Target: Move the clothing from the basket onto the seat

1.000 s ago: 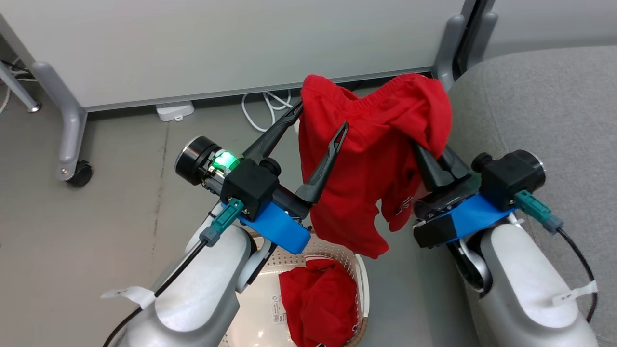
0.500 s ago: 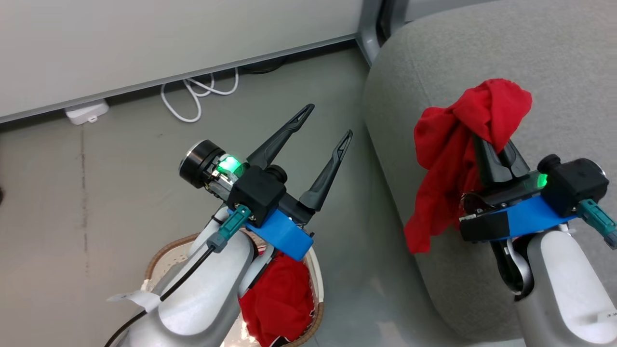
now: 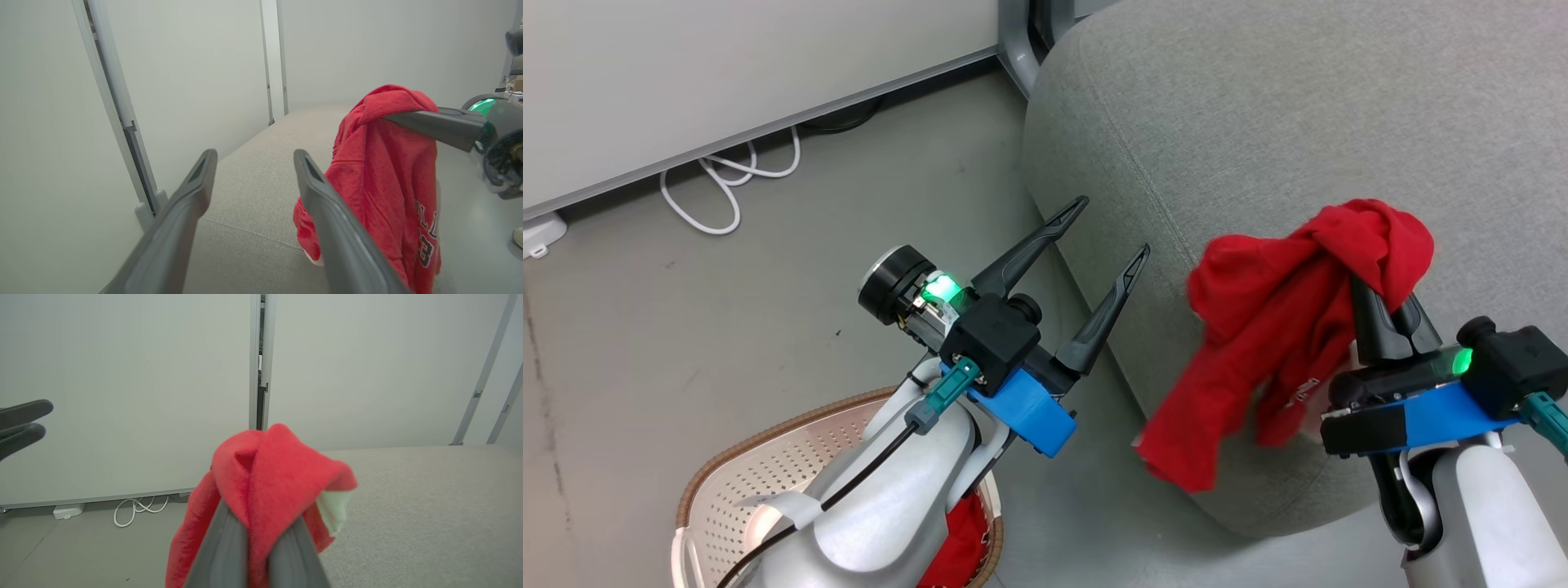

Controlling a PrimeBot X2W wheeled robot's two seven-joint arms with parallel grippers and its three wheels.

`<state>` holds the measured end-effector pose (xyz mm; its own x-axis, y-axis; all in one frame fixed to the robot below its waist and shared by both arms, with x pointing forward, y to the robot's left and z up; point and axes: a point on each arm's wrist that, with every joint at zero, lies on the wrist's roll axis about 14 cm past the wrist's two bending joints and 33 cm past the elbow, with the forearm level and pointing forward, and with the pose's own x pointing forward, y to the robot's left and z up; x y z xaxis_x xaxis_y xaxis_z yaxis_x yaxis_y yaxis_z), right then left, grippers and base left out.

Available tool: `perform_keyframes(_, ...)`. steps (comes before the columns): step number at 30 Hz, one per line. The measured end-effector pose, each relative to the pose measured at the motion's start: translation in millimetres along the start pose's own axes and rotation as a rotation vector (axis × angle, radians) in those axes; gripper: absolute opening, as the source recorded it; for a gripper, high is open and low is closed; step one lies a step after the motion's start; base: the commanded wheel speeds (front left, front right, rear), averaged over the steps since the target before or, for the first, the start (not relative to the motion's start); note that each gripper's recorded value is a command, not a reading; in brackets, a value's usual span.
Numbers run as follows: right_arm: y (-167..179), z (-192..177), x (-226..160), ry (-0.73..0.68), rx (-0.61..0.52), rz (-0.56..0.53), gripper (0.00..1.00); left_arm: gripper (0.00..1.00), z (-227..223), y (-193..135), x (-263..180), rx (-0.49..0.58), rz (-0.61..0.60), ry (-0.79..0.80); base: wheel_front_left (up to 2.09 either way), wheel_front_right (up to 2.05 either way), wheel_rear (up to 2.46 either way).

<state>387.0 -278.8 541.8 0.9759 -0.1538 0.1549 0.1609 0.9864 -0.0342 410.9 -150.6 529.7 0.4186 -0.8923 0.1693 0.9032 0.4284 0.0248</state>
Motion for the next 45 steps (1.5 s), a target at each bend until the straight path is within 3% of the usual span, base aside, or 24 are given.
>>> perform_keyframes(5, -4.1, 0.0, -5.2, 0.002, 0.0, -0.019, 0.0, 1.0, -1.2, -3.3, 3.4, -0.008, -0.012, -0.002, 0.0, 0.0, 0.0)
perform_keyframes(10, -11.1, 23.6, 9.6, -0.077, -0.01, -0.037, 0.0, 1.0, -5.6, 4.7, 1.9, -0.012, 0.006, 0.001, 0.0, 0.0, 0.0)
perform_keyframes(21, -66.7, 134.3, 104.6, -0.42, -0.196, -0.134, 0.0, 1.0, -38.5, 51.2, 5.0, -0.009, 0.042, 0.029, 0.0, 0.0, 0.0)
perform_keyframes(27, -101.6, 156.9, 149.5, -0.505, -0.29, -0.215, 0.0, 1.0, -70.7, 77.0, 4.1, -0.027, 0.059, 0.051, 0.0, 0.0, 0.0)
perform_keyframes(31, -119.7, 109.6, 182.0, -0.388, -0.32, -0.24, 0.0, 1.0, -103.5, 92.5, -1.7, -0.059, 0.081, 0.087, 0.0, 0.0, 0.0)
perform_keyframes(37, -123.5, -13.7, 209.4, -0.094, -0.329, -0.225, 0.0, 1.0, -146.5, 97.7, -10.3, -0.11, 0.086, 0.125, 0.0, 0.0, 0.0)
perform_keyframes(45, -116.1, -146.8, 182.3, 0.233, -0.228, -0.242, 0.0, 1.0, -168.8, 107.4, -25.7, -0.127, 0.123, 0.161, 0.0, 0.0, 0.0)
